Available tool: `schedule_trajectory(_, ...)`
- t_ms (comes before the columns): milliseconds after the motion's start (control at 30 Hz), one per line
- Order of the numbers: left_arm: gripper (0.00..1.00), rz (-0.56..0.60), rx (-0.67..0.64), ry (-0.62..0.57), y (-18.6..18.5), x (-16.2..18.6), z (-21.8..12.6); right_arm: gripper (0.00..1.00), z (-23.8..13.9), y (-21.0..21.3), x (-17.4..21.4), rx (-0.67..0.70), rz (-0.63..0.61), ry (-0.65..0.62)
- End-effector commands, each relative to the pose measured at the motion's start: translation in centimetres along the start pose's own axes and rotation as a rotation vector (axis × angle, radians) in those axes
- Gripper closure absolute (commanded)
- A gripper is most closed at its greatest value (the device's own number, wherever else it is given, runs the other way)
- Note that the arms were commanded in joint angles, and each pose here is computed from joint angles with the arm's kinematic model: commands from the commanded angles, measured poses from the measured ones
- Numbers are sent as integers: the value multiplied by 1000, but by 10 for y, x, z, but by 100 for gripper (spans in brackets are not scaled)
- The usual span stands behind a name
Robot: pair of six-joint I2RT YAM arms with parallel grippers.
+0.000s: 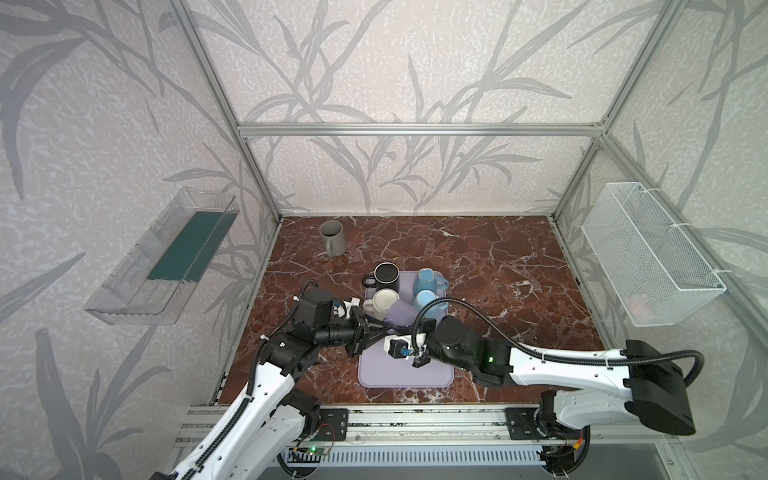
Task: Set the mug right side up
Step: 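Rotate the lavender mug upright with the left gripper while the right gripper holds it, then hold the upright lavender mug above the tray with both grippers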
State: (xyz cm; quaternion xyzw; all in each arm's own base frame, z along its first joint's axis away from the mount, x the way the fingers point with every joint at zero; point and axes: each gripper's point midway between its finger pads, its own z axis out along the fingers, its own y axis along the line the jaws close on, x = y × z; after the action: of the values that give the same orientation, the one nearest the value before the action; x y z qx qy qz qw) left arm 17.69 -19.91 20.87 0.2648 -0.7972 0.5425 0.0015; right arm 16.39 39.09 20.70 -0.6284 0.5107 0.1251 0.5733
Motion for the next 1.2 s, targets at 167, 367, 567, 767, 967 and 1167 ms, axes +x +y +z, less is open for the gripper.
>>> schedule_trajectory(167,81,-12,-35,-176,11,-32,-5,100,-13,-14,-38,41,-28,-117)
schedule_trajectory(367,72,49,-53,-181,8,-37,-6,100,-18,-12,-40,23,-27,-131)
schedule_trajectory(567,70,86,-47,-161,-5,-36,-6,100,-17,-14,-37,33,-35,-113)
schedule_trajectory(767,69,100,-14,-107,-15,-26,-6,100,-9,-19,-31,75,-47,-77)
schedule_trajectory(967,68,113,-47,-74,-11,-19,-7,100,-4,-24,-29,99,-52,-60)
schedule_trajectory(1167,68,107,-66,-61,-6,-18,-6,100,-3,-30,-29,122,-48,-64)
